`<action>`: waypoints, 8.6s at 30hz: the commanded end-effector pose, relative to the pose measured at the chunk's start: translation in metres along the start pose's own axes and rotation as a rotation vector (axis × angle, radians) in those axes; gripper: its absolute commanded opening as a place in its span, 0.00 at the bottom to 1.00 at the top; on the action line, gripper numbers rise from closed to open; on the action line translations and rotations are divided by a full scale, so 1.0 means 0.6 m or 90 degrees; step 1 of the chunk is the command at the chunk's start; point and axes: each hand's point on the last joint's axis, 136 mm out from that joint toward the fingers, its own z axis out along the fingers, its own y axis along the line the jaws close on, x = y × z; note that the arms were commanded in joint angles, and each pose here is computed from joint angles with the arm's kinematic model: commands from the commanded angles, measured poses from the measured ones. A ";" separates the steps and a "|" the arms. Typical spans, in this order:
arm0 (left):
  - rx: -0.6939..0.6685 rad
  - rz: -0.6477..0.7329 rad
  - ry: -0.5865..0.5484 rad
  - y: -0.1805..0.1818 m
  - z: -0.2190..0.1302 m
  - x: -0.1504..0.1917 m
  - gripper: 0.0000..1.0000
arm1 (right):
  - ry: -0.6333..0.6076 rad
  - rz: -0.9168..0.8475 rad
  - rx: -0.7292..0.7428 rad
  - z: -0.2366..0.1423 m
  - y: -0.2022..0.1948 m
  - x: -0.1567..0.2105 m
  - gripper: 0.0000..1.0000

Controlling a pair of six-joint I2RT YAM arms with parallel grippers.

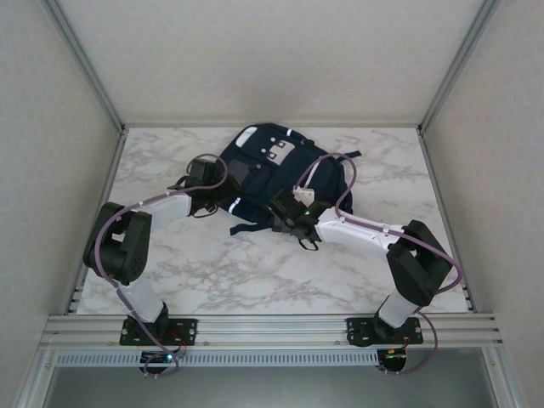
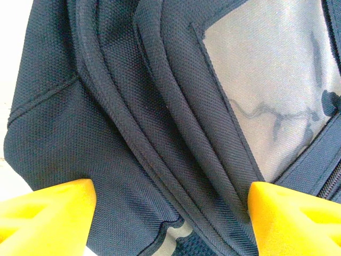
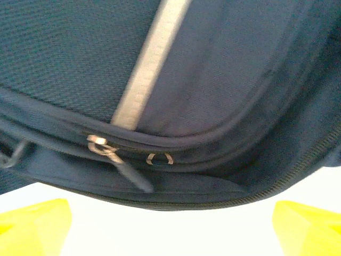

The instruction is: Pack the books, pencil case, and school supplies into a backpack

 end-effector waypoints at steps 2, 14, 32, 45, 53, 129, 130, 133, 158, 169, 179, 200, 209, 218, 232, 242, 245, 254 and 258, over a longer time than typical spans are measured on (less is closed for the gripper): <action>-0.002 0.000 -0.012 -0.006 -0.023 -0.016 0.75 | -0.021 -0.087 -0.057 0.000 0.036 -0.033 0.93; 0.038 -0.036 0.030 -0.004 -0.062 0.038 0.75 | 0.016 -0.102 -0.146 0.049 0.033 -0.023 0.50; 0.055 -0.037 0.067 -0.051 -0.052 0.133 0.76 | 0.078 -0.087 -0.223 0.059 0.063 0.045 0.46; 0.039 -0.028 0.060 -0.050 -0.039 0.131 0.76 | 0.082 -0.125 -0.233 0.045 0.096 0.059 0.47; 0.038 -0.029 0.069 -0.048 -0.032 0.139 0.75 | 0.050 -0.140 -0.173 0.065 0.084 0.046 0.44; 0.053 -0.006 0.110 -0.082 -0.064 0.163 0.59 | 0.126 -0.233 -0.155 0.040 -0.066 -0.057 0.00; 0.066 -0.013 0.098 -0.093 -0.067 0.168 0.61 | 0.128 -0.235 -0.154 0.042 -0.066 -0.057 0.00; 0.079 -0.033 0.079 -0.114 -0.078 0.191 0.64 | 0.131 -0.237 -0.152 0.044 -0.067 -0.055 0.00; 0.004 0.002 0.094 -0.069 -0.004 0.225 0.00 | 0.199 -0.421 -0.082 0.047 -0.129 -0.004 0.00; -0.075 0.053 0.088 0.034 -0.057 0.144 0.00 | 0.270 -0.472 -0.071 0.049 -0.145 0.016 0.00; -0.160 0.078 -0.040 0.112 -0.116 0.005 0.00 | 0.256 -0.456 -0.063 0.050 -0.151 -0.011 0.00; -0.132 0.033 -0.003 0.129 -0.086 -0.044 0.00 | 0.101 -0.627 -0.037 0.110 -0.110 -0.135 0.00; -0.133 0.046 0.009 0.127 -0.084 -0.042 0.00 | 0.017 -0.626 -0.053 0.133 -0.054 -0.246 0.00; -0.135 0.055 0.025 0.122 -0.082 -0.042 0.08 | 0.013 -0.554 -0.081 0.154 -0.016 -0.280 0.00; 0.019 -0.085 0.004 -0.033 -0.142 0.043 0.72 | 0.000 -0.501 -0.190 0.137 0.026 -0.225 0.00; 0.035 -0.296 0.035 -0.077 -0.096 0.134 0.75 | 0.018 -0.522 -0.217 0.128 0.054 -0.170 0.00; 0.047 -0.347 0.025 -0.091 -0.077 0.135 0.71 | 0.027 -0.521 -0.226 0.129 0.057 -0.155 0.00; 0.017 -0.440 -0.040 -0.077 -0.010 0.107 0.69 | 0.051 -0.527 -0.249 0.119 0.064 -0.121 0.00; -0.040 -0.451 -0.042 -0.035 0.022 0.111 0.57 | 0.038 -0.539 -0.244 0.115 0.061 -0.119 0.00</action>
